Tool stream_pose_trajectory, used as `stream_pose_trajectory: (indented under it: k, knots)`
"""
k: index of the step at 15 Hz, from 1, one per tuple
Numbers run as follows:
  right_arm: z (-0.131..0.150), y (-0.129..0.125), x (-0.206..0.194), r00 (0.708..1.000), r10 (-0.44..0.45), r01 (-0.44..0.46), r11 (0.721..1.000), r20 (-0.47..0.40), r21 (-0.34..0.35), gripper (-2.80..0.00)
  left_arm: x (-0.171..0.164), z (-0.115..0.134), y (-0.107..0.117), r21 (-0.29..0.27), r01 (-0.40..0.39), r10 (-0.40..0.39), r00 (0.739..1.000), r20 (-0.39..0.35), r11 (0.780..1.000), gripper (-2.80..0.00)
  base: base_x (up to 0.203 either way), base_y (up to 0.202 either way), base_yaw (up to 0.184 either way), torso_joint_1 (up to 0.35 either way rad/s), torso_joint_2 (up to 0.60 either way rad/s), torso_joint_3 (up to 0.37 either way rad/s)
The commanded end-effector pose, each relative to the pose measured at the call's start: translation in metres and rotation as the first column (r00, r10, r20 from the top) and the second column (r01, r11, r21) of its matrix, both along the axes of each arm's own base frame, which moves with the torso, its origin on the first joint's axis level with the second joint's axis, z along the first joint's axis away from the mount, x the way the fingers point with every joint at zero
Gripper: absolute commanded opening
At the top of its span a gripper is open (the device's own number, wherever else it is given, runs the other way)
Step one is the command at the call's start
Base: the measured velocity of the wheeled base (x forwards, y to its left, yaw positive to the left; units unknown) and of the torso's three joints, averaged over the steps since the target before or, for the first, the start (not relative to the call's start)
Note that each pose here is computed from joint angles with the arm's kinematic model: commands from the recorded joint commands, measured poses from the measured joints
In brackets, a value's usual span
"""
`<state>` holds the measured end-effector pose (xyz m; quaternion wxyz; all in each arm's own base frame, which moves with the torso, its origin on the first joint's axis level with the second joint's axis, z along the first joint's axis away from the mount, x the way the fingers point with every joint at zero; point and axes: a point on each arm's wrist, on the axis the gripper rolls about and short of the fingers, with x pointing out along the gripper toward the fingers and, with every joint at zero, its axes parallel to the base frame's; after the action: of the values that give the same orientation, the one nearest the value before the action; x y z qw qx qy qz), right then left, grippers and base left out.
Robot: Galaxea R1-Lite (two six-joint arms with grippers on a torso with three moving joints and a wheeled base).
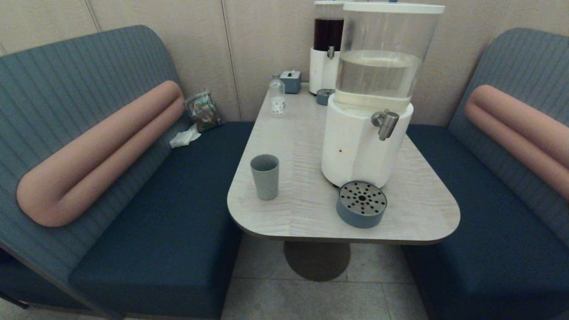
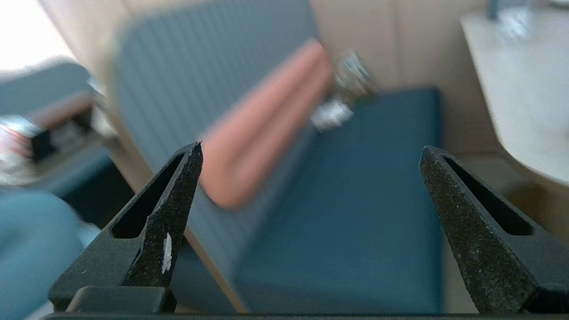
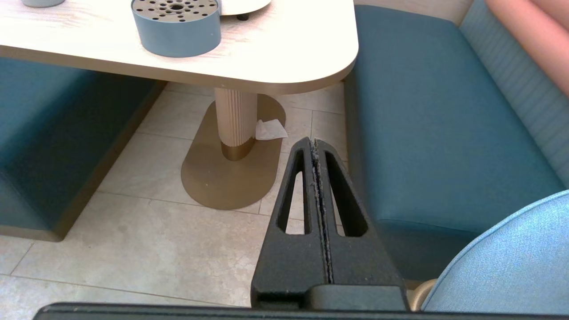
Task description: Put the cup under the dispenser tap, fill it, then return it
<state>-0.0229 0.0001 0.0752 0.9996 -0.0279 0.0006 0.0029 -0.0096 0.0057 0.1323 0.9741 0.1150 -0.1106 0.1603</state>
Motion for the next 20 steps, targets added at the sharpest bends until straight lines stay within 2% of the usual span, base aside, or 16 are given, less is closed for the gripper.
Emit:
stream_pose_trajectory:
  k: [1, 3, 4, 5, 8, 10, 13, 14, 15, 17, 20]
  knots:
    - [0.0, 0.0, 0.0, 1.0, 0.0, 0.0, 1.0, 0.0, -0.001, -2.8, 0.0, -0.007, 0.0, -0.037, 0.019, -0.019, 1.0, -0.005, 0.999, 0.0, 0.0, 0.0, 0.0, 0.0, 0.0, 0.0]
    - [0.0, 0.0, 0.0, 1.0, 0.0, 0.0, 1.0, 0.0, -0.001, -2.8, -0.002, -0.018, -0.001, -0.06, 0.08, -0.084, 0.995, -0.057, 0.995, 0.0, 0.0, 0.0, 0.0, 0.0, 0.0, 0.0]
    - [0.0, 0.0, 0.0, 1.0, 0.0, 0.0, 1.0, 0.0, -0.001, -2.8, -0.003, -0.021, -0.001, -0.072, 0.096, -0.1, 0.993, -0.058, 0.993, 0.0, 0.0, 0.0, 0.0, 0.0, 0.0, 0.0]
    - [0.0, 0.0, 0.0, 1.0, 0.002, -0.002, 1.0, 0.001, -0.001, -2.8, -0.006, -0.025, -0.001, -0.071, 0.123, -0.127, 0.99, -0.055, 0.99, 0.0, 0.0, 0.0, 0.0, 0.0, 0.0, 0.0]
    - [0.0, 0.0, 0.0, 1.0, 0.0, 0.0, 1.0, 0.0, -0.001, -2.8, -0.015, -0.044, -0.003, -0.078, 0.195, -0.203, 0.971, -0.124, 0.978, 0.0, 0.0, 0.0, 0.0, 0.0, 0.0, 0.0]
    - [0.0, 0.0, 0.0, 1.0, 0.0, 0.0, 1.0, 0.001, -0.001, -2.8, -0.014, -0.045, -0.004, -0.122, 0.223, -0.238, 0.964, -0.121, 0.967, 0.0, 0.0, 0.0, 0.0, 0.0, 0.0, 0.0]
    - [0.0, 0.0, 0.0, 1.0, 0.0, 0.0, 1.0, 0.0, -0.001, -2.8, -0.014, -0.047, -0.005, -0.149, 0.278, -0.297, 0.947, -0.124, 0.949, 0.0, 0.0, 0.0, 0.0, 0.0, 0.0, 0.0]
    - [0.0, 0.0, 0.0, 1.0, 0.0, 0.0, 1.0, 0.001, -0.001, -2.8, -0.014, -0.048, -0.005, -0.154, 0.284, -0.304, 0.944, -0.127, 0.946, -1.01, 0.0, 0.0, 0.0, 0.0, 0.0, 0.0]
    - [0.0, 0.0, 0.0, 1.0, 0.0, 0.0, 1.0, 0.0, -0.001, -2.8, -0.014, -0.048, -0.005, -0.169, 0.293, -0.315, 0.941, -0.127, 0.941, -2.8, 0.0, 0.0, 0.0, 0.0, 0.0, 0.0]
    - [0.0, 0.0, 0.0, 1.0, 0.0, 0.0, 1.0, 0.0, -0.001, -2.8, -0.014, -0.051, -0.005, -0.235, 0.297, -0.333, 0.934, -0.132, 0.925, -2.8, 0.0, 0.0, 0.0, 0.0, 0.0, 0.0]
    - [0.0, 0.0, 0.0, 1.0, 0.0, 0.0, 1.0, -0.001, -0.001, -2.8, -0.013, -0.053, -0.005, -0.264, 0.294, -0.339, 0.93, -0.142, 0.919, -2.8, 0.0, 0.0, 0.0, 0.0, 0.0, 0.0]
